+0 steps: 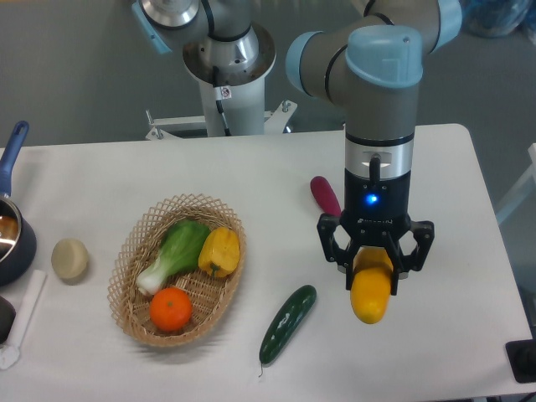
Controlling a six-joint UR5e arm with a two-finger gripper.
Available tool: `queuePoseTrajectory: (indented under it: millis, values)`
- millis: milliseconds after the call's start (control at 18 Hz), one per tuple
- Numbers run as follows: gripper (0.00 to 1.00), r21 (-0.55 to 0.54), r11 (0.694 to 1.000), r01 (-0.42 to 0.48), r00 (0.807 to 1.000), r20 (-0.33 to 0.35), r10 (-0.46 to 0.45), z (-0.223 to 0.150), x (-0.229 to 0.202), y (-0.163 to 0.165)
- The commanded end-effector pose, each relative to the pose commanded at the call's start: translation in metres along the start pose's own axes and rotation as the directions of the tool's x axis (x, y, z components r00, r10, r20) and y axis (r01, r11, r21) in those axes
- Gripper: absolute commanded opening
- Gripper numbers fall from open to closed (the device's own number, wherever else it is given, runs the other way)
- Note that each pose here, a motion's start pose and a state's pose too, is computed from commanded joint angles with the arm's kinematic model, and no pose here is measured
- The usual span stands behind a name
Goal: Place the mango in the basket
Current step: 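Lift the held yellow mango and start moving it toward the wicker basket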
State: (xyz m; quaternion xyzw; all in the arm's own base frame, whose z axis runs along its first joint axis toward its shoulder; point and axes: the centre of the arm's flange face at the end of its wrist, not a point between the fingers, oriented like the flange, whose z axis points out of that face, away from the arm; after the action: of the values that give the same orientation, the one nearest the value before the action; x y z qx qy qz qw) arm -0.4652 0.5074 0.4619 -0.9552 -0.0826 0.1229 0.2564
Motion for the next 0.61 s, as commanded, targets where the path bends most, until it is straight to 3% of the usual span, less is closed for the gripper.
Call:
queuePoseTrajectory:
  millis: [333,611]
  values:
    - [0.34,-0.051,0.999,0.005,0.999,-0.046,-0.008,0.040,0.027,-0.002]
    - [0.34,-0.146,0.985,-0.086,0.996,-0.035,0.082,0.061,0.084,-0.006]
